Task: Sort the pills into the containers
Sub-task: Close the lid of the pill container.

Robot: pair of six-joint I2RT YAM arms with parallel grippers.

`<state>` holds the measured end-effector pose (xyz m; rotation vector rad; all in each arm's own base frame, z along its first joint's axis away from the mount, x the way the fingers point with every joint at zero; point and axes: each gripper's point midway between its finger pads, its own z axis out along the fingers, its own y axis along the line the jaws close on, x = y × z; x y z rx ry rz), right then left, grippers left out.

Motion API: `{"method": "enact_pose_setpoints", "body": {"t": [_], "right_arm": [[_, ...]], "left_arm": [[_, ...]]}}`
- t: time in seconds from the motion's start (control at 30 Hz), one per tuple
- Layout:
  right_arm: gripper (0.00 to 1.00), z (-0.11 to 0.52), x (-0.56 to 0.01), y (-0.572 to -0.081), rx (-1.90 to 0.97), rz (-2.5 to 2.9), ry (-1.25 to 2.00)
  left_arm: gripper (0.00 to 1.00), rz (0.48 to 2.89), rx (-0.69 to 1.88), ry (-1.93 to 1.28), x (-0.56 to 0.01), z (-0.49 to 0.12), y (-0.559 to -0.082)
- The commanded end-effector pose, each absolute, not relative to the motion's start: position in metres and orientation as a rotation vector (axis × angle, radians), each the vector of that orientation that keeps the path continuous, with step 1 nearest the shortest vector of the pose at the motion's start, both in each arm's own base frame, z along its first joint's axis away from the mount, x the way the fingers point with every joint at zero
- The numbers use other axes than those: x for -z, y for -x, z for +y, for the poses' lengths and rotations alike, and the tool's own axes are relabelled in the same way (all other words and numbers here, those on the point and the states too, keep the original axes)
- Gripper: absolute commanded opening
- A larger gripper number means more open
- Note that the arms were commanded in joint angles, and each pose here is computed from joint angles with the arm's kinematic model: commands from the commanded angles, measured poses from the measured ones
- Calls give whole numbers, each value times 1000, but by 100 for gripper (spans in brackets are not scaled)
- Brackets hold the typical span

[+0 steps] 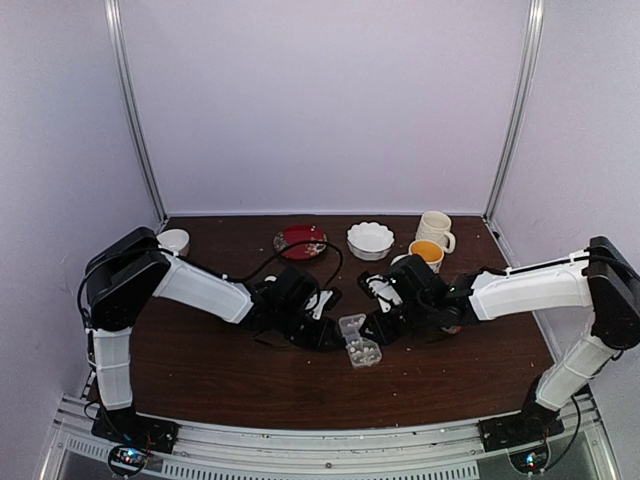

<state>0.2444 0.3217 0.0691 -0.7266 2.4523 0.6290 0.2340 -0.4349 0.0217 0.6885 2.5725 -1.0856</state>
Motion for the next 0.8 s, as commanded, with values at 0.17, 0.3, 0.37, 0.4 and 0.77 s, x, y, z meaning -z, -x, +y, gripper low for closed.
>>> {"method": "enact_pose_setpoints", "body": {"t": [0.17,0.3,0.37,0.4,0.77], "right_arm": [[41,302,-63,-258,-480,2481,657],[40,303,-40,-258,-456,2537,653],[40,304,-32,-257,-459,2557,652],[41,305,-29,-256,-466,2562,652],[35,315,-18,-246,-554,2586,692]], "left_arm": [[0,2516,1122,-708,-31,-447,-237],[0,2518,1121,-710,-31,-447,-237],[0,2520,1120,-710,-31,-447,-237],[0,2522,1119,-710,-30,-447,-237],[0,2521,1120,-710,-29,-449,-238]]}}
